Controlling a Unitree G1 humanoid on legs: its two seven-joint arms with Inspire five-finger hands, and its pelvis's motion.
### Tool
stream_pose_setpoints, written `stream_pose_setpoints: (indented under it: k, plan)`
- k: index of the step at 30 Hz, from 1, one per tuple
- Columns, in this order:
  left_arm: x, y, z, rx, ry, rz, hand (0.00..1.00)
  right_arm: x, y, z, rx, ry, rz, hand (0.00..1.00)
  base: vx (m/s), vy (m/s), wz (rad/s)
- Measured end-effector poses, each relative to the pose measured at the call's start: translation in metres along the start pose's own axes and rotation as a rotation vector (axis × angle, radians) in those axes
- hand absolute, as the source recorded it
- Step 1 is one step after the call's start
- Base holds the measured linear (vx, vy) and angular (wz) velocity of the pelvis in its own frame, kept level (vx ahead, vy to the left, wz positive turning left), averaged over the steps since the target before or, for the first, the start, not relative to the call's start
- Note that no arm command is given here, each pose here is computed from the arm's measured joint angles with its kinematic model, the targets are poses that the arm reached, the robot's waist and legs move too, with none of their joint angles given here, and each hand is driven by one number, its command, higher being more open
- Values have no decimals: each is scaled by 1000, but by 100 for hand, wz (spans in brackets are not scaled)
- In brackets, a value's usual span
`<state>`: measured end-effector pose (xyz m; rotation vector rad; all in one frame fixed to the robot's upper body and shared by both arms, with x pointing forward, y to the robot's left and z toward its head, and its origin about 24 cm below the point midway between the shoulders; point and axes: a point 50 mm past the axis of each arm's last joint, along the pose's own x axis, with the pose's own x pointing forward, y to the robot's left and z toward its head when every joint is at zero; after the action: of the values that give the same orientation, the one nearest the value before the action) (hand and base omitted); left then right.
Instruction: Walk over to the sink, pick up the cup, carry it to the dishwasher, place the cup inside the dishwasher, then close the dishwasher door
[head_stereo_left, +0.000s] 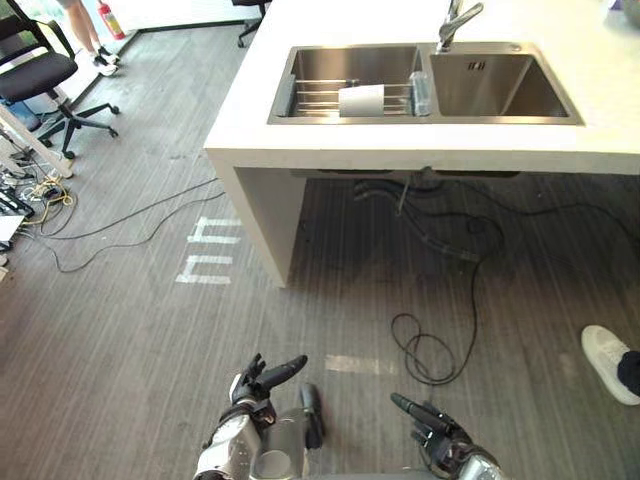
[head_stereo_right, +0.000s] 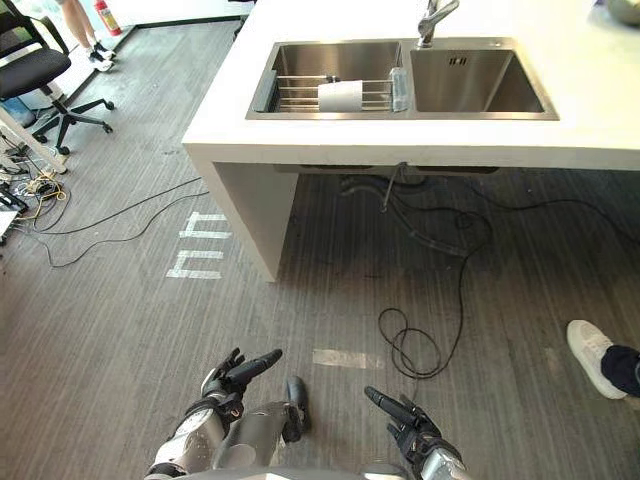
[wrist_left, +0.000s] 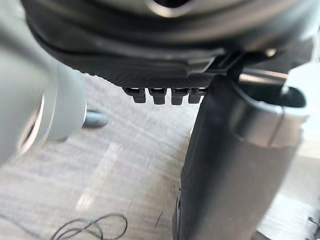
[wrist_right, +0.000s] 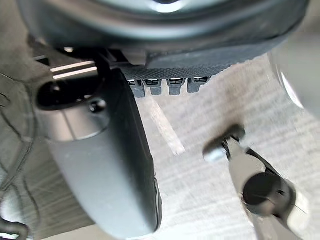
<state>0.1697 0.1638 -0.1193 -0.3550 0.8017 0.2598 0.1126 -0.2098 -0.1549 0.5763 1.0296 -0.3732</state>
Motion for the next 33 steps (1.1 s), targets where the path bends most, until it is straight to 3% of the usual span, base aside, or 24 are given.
stream_pose_setpoints:
  k: [3,7,15,18,22,33]
  plan:
    - [-4,10,-12,5,8,23,100,2,8,0,51,-6,0,100,347,123,1]
    - [-6,11,-4,-14,-107,59,100,3,9,8,100,-58,-17,100,300,44,2]
    - [-33,2,87,-70,-649,85,100,1,0,16,301,-137,-15,100,332,-231,53]
    - [-59,-15,109,-179,-828,43,100,-4,-17,28,342,-188,-15,100,208,-227,26]
    - [-94,-49,138,-229,-1059,-86,100,-11,-29,9,347,-167,-36,100,111,-169,28]
    - [-112,-51,158,-225,-1154,-87,100,-21,-53,-34,293,16,-129,100,100,12,-1]
